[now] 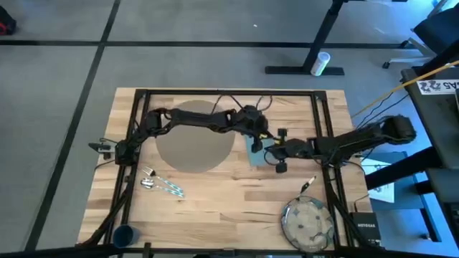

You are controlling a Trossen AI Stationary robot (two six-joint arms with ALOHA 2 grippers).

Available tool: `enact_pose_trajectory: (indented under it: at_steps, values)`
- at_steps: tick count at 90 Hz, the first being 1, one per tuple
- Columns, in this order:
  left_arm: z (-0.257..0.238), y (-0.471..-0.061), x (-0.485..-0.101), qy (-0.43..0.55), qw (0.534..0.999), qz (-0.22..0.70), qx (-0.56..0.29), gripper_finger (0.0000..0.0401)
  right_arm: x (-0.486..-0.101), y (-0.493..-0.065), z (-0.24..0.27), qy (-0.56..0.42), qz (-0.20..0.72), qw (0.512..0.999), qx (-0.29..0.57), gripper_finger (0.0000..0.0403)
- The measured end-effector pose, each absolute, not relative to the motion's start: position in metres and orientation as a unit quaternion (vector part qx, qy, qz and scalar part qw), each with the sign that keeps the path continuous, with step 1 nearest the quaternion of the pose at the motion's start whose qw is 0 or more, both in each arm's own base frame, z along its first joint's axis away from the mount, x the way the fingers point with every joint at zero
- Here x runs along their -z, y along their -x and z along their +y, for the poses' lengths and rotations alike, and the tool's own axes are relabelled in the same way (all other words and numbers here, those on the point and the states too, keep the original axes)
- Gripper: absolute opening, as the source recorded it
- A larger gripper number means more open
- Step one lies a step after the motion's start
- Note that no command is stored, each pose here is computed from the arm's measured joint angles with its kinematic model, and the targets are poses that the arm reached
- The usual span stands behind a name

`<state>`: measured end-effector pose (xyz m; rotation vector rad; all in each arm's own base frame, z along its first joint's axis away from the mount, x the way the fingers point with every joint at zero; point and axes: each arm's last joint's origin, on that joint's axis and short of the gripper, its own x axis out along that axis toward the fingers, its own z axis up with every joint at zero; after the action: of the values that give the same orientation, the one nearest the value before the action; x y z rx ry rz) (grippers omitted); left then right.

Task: Set table place
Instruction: Fold the blue table napkin

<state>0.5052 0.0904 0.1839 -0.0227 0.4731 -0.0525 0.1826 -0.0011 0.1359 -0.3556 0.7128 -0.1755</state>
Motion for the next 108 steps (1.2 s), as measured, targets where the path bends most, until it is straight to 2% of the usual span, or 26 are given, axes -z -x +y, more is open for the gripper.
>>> enact_pose_trajectory:
  at_steps: [23,43,56,80,108]
  values:
    - [0.088,-0.505,-0.182,0.004,0.969,0.247,-0.003,0.0000,-0.133,-0.174,0.000,0.130,0.382,0.912,0.069,0.0000]
    - [0.103,-0.495,-0.171,-0.016,0.946,0.315,-0.073,0.0000,-0.129,-0.169,0.015,0.145,0.400,0.904,0.048,0.0000]
    - [0.106,-0.493,-0.169,-0.014,0.941,0.331,-0.076,0.0000,-0.129,-0.167,0.025,0.142,0.399,0.905,0.039,0.0000]
    - [0.106,-0.499,-0.163,-0.019,0.949,0.305,-0.076,0.0000,-0.124,-0.159,0.033,0.142,0.425,0.892,0.057,0.0000]
    - [0.108,-0.503,-0.147,-0.023,0.949,0.303,-0.077,0.0000,-0.127,-0.162,0.035,0.145,0.398,0.902,0.078,0.0000]
